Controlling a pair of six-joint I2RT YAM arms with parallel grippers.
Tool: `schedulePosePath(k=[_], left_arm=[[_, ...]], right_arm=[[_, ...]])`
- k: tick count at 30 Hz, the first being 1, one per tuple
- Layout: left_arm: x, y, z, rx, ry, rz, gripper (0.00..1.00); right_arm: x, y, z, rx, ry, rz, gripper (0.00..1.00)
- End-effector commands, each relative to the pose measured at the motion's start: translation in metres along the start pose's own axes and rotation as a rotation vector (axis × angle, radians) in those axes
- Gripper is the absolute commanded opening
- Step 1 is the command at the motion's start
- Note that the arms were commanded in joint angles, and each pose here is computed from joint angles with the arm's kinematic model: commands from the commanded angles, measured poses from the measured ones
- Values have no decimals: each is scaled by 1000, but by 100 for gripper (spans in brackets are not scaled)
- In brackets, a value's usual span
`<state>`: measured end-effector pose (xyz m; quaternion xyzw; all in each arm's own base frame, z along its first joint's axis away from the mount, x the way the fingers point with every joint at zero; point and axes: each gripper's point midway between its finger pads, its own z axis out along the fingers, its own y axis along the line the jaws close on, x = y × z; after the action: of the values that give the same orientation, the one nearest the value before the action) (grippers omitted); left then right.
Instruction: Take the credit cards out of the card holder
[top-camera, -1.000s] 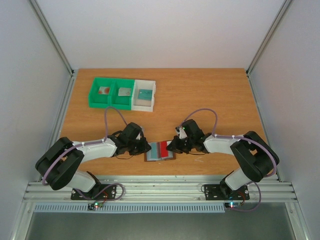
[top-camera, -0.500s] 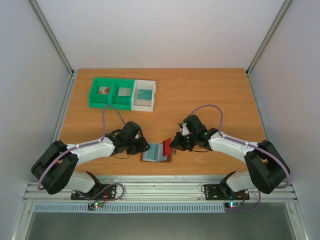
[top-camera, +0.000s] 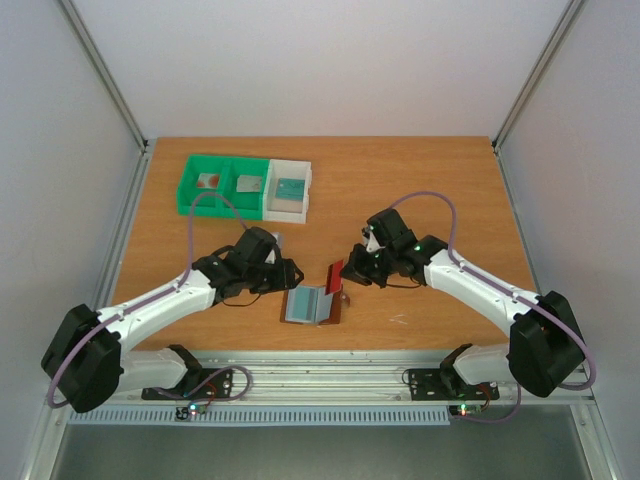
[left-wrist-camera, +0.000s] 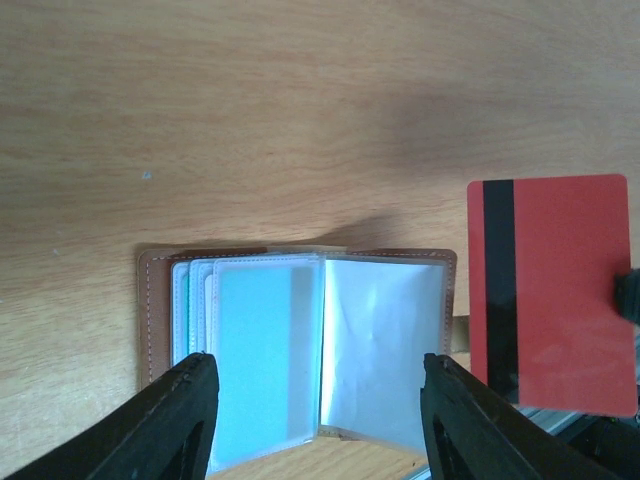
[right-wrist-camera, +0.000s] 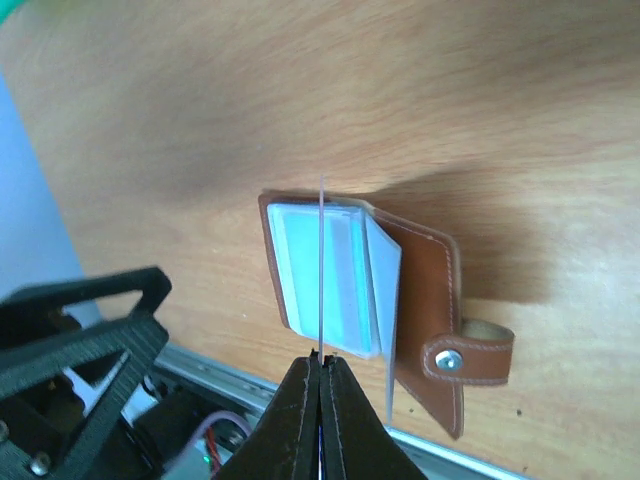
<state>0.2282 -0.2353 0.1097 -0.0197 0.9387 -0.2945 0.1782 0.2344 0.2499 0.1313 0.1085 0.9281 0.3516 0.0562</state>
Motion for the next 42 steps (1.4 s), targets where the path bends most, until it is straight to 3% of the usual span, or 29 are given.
schedulePosePath(k=[1, 6, 13, 19, 22, 27, 31, 37, 42], left_arm=[[-2, -5, -13, 3, -10, 49, 57], [5, -11, -11, 58, 14, 33, 57], [6, -14, -16, 89, 4, 2, 59], [0, -14, -32, 55, -29, 28, 60], [-4, -25, -39, 99, -46, 51, 59], [-15, -49, -53, 208, -123, 165, 53], [-25, -66, -70, 230, -247, 311, 50], [-22, -89, -81, 330, -350, 531, 48], [-7, -109, -80, 462, -382, 709, 48]], right_arm=[[-5, -17, -26, 190, -51, 211, 1], [-12, -9, -41, 283, -63, 320, 1], [-20, -8, -38, 309, -78, 342, 1], [-40, -5, -35, 263, -168, 121, 1], [-36, -14, -39, 255, -197, 120, 1], [-20, 0, -46, 235, -100, 205, 1], [-9, 28, -37, 88, -7, 216, 1], [9, 27, -41, 134, 88, 416, 1], [7, 36, -45, 146, 96, 484, 1]])
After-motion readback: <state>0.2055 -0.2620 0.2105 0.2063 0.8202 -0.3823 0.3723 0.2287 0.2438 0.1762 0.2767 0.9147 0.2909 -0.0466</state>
